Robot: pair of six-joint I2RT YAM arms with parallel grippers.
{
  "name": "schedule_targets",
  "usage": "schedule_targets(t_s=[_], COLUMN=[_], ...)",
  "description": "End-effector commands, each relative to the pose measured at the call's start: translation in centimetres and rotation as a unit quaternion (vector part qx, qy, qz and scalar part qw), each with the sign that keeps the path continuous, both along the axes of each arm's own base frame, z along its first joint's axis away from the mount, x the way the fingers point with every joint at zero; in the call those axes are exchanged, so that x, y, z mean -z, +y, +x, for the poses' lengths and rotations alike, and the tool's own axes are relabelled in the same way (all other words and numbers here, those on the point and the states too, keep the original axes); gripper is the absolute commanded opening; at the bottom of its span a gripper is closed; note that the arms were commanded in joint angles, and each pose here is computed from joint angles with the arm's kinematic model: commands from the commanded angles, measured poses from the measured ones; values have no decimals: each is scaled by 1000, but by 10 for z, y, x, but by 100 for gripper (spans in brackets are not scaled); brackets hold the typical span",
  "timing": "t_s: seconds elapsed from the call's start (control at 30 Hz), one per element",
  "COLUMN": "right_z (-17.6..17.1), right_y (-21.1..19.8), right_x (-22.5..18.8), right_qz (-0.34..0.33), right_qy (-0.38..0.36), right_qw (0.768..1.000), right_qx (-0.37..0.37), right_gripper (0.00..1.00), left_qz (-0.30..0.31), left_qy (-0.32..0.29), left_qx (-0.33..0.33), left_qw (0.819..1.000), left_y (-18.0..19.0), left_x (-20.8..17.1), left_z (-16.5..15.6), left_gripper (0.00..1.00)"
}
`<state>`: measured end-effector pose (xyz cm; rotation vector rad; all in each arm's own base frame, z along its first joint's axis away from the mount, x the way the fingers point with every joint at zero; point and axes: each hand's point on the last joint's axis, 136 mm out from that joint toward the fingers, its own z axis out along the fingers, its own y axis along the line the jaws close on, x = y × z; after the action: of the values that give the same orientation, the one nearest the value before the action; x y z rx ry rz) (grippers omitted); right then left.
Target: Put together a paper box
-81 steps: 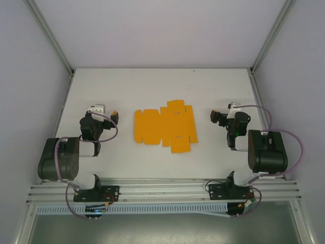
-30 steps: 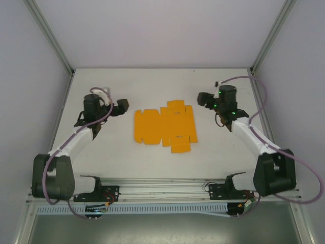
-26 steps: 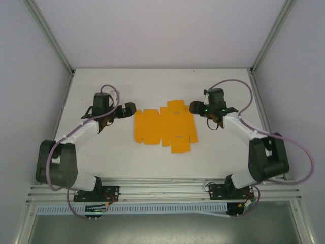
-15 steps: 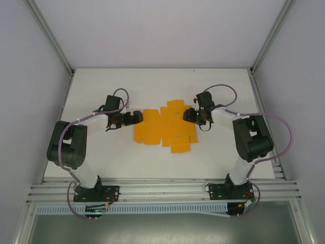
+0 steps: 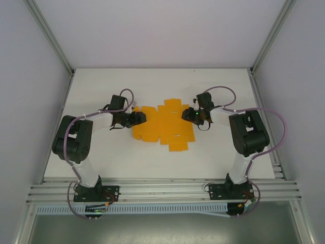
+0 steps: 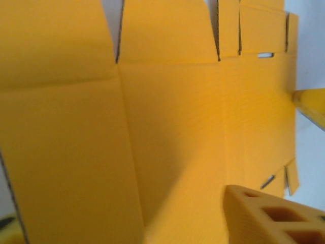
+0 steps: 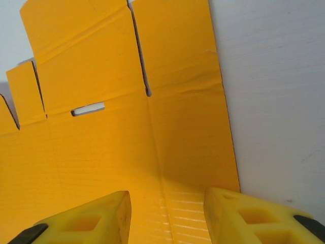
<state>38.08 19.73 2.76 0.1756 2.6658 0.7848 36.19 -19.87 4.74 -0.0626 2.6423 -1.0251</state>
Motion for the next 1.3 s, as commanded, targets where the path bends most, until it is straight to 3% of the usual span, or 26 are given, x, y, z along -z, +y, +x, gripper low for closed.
schedule_targets(t_s=[0.0,0.07,0.13,0.27,0.33,0.53,0.77,0.87,0.93,1.07,1.17,1.27], right_z=[-27,-24,-20,-13,-13,-40,-62,-69,-74,-83,-89,-97], right_y=[-8,-12,-16,-24,-32,-36,-32,-27,-24,-20,-19,-15], right_x=[30,18,-1,-56,-88,-168,-208,-225,-237,-250,-252,-250], right_qz=[-14,-13,1,67,104,198,226,251,273,292,290,275], right_qy=[56,40,17,-55,-99,-205,-254,-275,-282,-286,-289,-296], right_qw=[998,999,1000,996,989,952,929,913,903,894,892,892], right_qx=[4,0,-1,-16,-30,-110,-147,-164,-174,-185,-189,-204], right_gripper=[46,49,55,81,90,90,89,81,63,48,23,7], left_qz=[-31,-26,-33,-75,-97,-150,-213,-222,-223,-224,-213,-206], left_qy=[-35,-49,-79,-149,-189,-273,-333,-345,-347,-363,-366,-359], left_qx=[7,4,4,14,19,41,74,78,76,71,55,41], left_qw=[999,998,996,986,977,949,915,909,908,902,904,910], left_y=[-10,-8,-8,-13,-14,-15,-16,-14,-13,-10,-6,-4], left_x=[-23,-31,-52,-104,-135,-212,-266,-274,-276,-282,-282,-276], left_z=[7,8,8,2,-4,-32,-70,-80,-84,-87,-83,-77], left_gripper=[38,23,0,0,0,0,0,0,0,0,0,0])
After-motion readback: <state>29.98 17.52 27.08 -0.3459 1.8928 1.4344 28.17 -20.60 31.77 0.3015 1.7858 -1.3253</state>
